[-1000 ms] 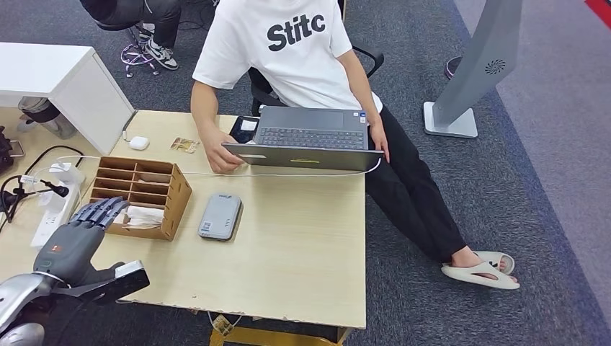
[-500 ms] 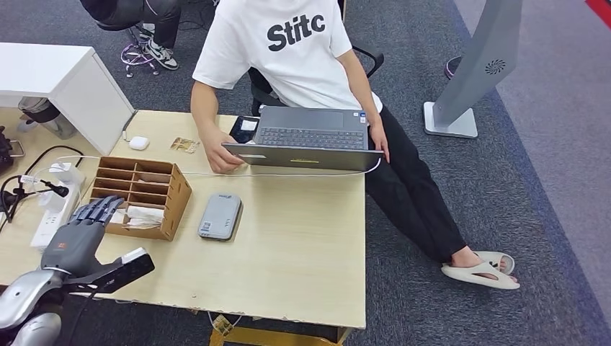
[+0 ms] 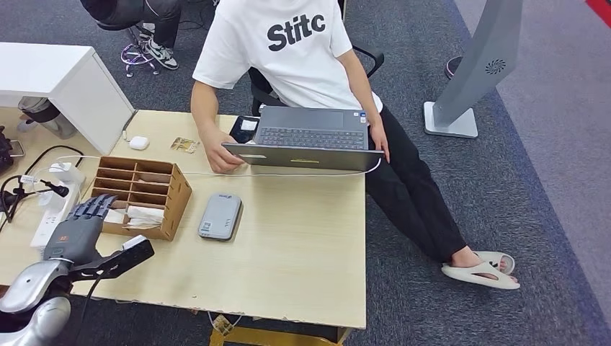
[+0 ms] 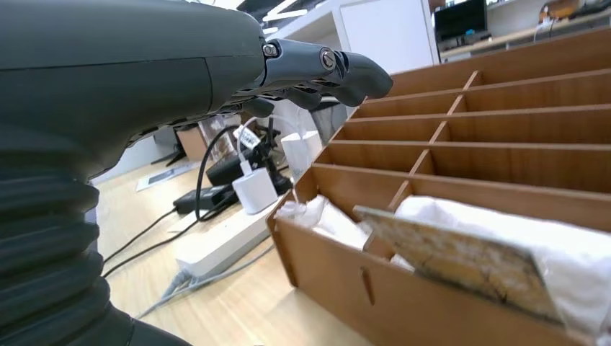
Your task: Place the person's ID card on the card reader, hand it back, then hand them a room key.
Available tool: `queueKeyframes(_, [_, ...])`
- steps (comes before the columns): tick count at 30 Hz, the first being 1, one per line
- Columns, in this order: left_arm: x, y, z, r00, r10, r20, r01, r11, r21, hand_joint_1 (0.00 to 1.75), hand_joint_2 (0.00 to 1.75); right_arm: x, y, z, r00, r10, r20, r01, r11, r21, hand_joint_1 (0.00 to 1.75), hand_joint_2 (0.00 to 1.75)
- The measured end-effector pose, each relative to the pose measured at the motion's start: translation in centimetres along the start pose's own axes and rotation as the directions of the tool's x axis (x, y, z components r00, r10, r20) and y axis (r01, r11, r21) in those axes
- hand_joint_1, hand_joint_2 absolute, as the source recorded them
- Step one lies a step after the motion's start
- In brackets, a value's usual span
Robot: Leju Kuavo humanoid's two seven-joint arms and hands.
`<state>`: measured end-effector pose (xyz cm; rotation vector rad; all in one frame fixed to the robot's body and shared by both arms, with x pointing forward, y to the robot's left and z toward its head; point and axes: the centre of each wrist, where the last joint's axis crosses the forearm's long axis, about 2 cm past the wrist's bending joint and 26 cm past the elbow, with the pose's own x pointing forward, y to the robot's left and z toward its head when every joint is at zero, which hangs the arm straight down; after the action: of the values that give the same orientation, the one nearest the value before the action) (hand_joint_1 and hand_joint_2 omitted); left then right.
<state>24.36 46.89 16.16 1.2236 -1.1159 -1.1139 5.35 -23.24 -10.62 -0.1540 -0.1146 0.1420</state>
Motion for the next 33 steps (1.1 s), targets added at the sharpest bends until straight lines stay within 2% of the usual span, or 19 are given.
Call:
queueKeyframes(8, [1.2, -0.6, -0.8, 0.997, 0.024, 0.07, -0.03, 0.996, 0.078, 0.0, 1.75, 0.0, 0.0, 0.0, 1.0, 0.008, 0.009, -0.008, 1.0, 0.001, 0.0, 1.75])
queueKeyframes(16, [2.7, -1.3, -1.1, 0.988, 0.094, 0.122, -0.098, 0.995, 0.031, 0.02, 1.75, 0.1, 0.0, 0.0, 1.0, 0.01, 0.012, -0.01, 1.0, 0.001, 0.0, 1.75])
queueKeyframes(20, [2.9, -1.5, -1.1, 0.986, 0.113, 0.123, -0.112, 0.994, -0.015, 0.22, 1.75, 0.1, 0.0, 0.0, 1.0, 0.01, 0.012, -0.01, 1.0, 0.001, 0.0, 1.75])
queueKeyframes(26, [2.7, -1.4, -1.2, 0.988, 0.107, 0.109, -0.105, 0.994, -0.032, 0.29, 1.75, 0.1, 0.0, 0.0, 1.0, 0.013, 0.01, -0.013, 1.0, 0.0, 0.0, 1.75])
queueKeyframes(29, [2.7, -1.4, -1.2, 0.991, 0.095, 0.099, -0.092, 0.995, -0.03, 0.52, 1.75, 0.1, 0.0, 0.0, 1.0, 0.014, 0.011, -0.014, 1.0, 0.0, 0.0, 1.75])
queueKeyframes(33, [2.6, -1.3, -1.2, 0.994, 0.069, 0.088, -0.068, 0.998, -0.02, 1.46, 1.75, 0.1, 0.0, 0.0, 1.0, 0.015, 0.011, -0.015, 1.0, 0.0, 0.0, 1.75])
